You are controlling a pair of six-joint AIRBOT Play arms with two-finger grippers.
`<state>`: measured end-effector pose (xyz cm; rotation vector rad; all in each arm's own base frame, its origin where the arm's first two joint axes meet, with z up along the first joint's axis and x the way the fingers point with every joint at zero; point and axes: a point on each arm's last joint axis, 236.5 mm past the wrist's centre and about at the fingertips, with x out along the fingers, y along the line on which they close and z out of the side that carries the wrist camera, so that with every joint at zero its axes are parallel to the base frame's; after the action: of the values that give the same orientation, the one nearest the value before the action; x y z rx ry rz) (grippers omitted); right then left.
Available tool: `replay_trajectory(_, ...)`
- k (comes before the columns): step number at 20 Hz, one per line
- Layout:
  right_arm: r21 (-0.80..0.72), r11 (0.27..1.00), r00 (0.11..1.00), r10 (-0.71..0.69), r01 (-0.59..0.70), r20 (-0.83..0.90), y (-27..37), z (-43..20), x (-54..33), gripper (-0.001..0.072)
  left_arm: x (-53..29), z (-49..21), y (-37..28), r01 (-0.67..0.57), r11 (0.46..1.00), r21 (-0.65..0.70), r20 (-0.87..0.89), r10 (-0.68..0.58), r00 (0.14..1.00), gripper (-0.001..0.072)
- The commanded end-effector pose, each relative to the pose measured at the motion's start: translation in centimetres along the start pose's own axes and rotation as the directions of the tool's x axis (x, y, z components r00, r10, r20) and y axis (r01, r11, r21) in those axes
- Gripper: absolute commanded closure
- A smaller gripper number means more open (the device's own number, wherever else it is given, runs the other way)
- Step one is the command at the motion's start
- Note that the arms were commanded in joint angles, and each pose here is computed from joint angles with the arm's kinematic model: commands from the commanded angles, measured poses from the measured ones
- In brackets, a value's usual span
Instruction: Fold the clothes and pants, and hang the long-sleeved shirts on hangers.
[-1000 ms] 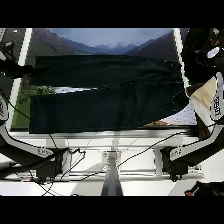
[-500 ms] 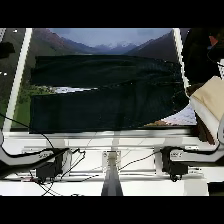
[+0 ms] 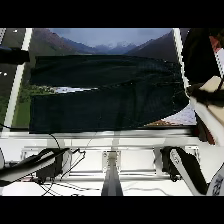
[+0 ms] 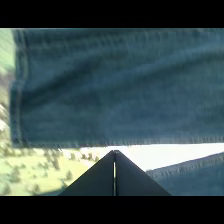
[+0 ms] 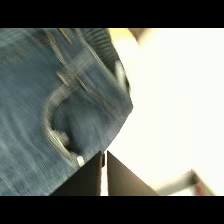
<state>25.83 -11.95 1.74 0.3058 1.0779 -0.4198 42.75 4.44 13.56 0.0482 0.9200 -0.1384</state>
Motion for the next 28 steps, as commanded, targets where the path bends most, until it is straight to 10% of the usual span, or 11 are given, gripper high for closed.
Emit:
replay_trajectory(1,0.274,0.961,1.000,-0.021,0.025,-0.016,-2.2,-5.2,3.1,0.0348,1.3,-2.4,-0.6,0.026,1.000,-0.007,-0.049,-0.026,0.998,0.0671)
replay_trajectory(4,0.354,0.935,0.998,0.030,-0.008,-0.058,-1.6,-5.9,5.5,0.0313,2.1,-3.0,-0.4,0.026,0.999,-0.023,-0.063,-0.027,0.998,0.0256)
replay_trajectory(14,0.572,0.812,0.993,0.094,-0.119,0.073,-0.6,-1.6,13.1,0.0202,3.9,-6.2,5.5,-0.053,0.960,-0.274,-0.139,0.015,0.990,0.0206)
replay_trajectory(20,0.429,0.897,0.993,0.078,-0.108,0.086,-1.0,-0.9,13.9,0.0327,3.8,-11.0,9.3,-0.109,0.913,-0.394,-0.265,0.000,0.964,0.0208)
replay_trajectory(25,0.389,0.915,0.994,0.082,-0.104,0.074,-0.9,-1.2,13.9,0.0663,2.3,-19.2,9.9,-0.152,0.859,-0.489,-0.506,-0.138,0.851,0.0208)
replay_trajectory(28,0.351,0.931,0.994,0.085,-0.101,0.061,-0.9,-1.5,13.9,0.0677,3.4,-21.6,10.8,-0.181,0.831,-0.526,-0.504,-0.134,0.853,0.0208)
